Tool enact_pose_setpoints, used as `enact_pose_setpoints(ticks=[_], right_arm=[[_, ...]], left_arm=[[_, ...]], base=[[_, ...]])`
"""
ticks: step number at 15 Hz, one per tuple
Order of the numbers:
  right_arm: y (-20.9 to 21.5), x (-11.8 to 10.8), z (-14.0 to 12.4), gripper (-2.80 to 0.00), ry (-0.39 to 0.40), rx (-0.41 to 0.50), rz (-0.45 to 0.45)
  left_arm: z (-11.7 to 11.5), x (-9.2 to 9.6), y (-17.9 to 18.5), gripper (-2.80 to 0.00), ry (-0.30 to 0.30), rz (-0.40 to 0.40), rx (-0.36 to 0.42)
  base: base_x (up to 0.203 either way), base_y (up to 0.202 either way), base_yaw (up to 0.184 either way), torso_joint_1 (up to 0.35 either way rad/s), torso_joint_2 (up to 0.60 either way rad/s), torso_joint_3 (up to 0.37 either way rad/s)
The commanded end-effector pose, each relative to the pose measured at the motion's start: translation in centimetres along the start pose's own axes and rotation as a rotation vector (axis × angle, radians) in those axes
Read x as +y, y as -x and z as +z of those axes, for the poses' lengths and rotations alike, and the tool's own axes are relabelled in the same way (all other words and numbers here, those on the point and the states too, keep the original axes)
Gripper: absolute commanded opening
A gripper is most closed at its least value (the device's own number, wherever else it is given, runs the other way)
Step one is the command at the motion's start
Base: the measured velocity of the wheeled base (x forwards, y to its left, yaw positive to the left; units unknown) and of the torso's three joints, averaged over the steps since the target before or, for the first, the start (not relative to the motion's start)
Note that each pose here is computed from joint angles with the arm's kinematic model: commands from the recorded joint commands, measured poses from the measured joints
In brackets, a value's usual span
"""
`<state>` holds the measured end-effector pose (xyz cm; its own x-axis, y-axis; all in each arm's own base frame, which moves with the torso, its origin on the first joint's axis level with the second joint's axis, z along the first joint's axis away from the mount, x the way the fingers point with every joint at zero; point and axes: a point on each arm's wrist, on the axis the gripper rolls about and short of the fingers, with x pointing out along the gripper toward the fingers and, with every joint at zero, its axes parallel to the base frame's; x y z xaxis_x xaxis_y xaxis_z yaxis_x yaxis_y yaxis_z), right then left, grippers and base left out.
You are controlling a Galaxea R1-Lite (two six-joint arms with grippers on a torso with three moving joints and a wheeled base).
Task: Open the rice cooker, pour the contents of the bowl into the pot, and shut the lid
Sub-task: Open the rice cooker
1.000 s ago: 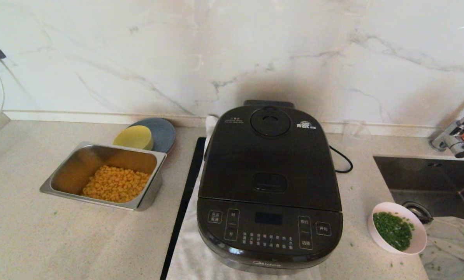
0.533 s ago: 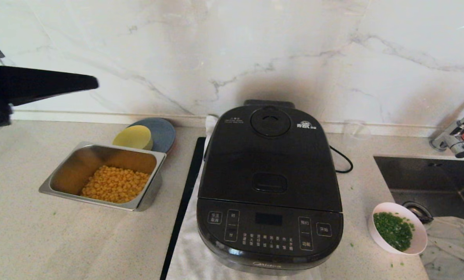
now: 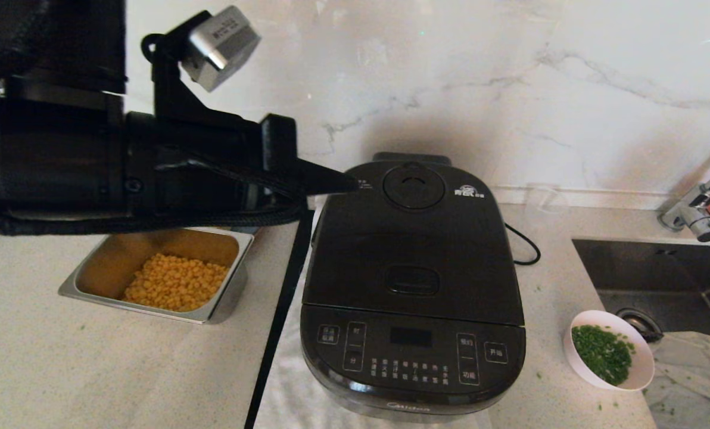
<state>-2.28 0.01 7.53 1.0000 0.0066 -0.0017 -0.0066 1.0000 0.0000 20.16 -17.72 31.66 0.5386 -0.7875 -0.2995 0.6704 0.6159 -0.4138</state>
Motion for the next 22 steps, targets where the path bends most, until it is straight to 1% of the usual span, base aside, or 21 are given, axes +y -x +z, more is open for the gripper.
enact_pose_setpoints(ticks=[1, 2, 4, 7, 10, 15, 16, 18, 20, 22], right_arm=[[0.0, 0.0, 0.0, -2.8, 0.0, 0.0, 0.001], [0.0, 0.0, 0.0, -2.8, 0.0, 0.0, 0.001], [0.0, 0.0, 0.0, -2.8, 0.0, 0.0, 0.001], [0.0, 0.0, 0.0, -2.8, 0.0, 0.0, 0.001], [0.0, 0.0, 0.0, -2.8, 0.0, 0.0, 0.001], [0.0, 0.0, 0.0, -2.8, 0.0, 0.0, 0.001], [0.0, 0.0, 0.0, -2.8, 0.0, 0.0, 0.001], [0.0, 0.0, 0.0, -2.8, 0.0, 0.0, 0.001], [0.0, 0.0, 0.0, -2.8, 0.0, 0.0, 0.001], [0.0, 0.0, 0.0, -2.8, 0.0, 0.0, 0.0]], left_arm=[[-2.1, -1.1, -3.3, -2.8, -0.019, 0.036, 0.039], [-2.5, -1.1, -3.7, -2.8, -0.022, 0.043, 0.031], [-3.7, -1.0, -4.9, -2.8, -0.027, 0.05, 0.047], [-5.6, -1.1, -6.5, -2.8, -0.049, 0.117, 0.087], [-6.4, -1.1, -6.9, -2.8, -0.058, 0.129, 0.091], [-7.7, -0.4, -7.4, -2.8, -0.061, 0.182, 0.127], [-7.9, -0.2, -7.5, -2.8, -0.061, 0.197, 0.119], [-8.3, 0.1, -8.2, -2.8, -0.062, 0.199, 0.091], [-8.0, 0.0, -8.5, -2.8, -0.056, 0.187, 0.051], [-7.4, -0.3, -8.1, -2.8, -0.055, 0.179, 0.034]], base=[[0.0, 0.0, 0.0, 0.0, 0.0, 0.0], [0.0, 0.0, 0.0, 0.0, 0.0, 0.0], [0.0, 0.0, 0.0, 0.0, 0.0, 0.0], [0.0, 0.0, 0.0, 0.0, 0.0, 0.0], [0.0, 0.0, 0.0, 0.0, 0.0, 0.0], [0.0, 0.0, 0.0, 0.0, 0.0, 0.0], [0.0, 0.0, 0.0, 0.0, 0.0, 0.0], [0.0, 0.0, 0.0, 0.0, 0.0, 0.0], [0.0, 0.0, 0.0, 0.0, 0.0, 0.0], [0.0, 0.0, 0.0, 0.0, 0.0, 0.0]])
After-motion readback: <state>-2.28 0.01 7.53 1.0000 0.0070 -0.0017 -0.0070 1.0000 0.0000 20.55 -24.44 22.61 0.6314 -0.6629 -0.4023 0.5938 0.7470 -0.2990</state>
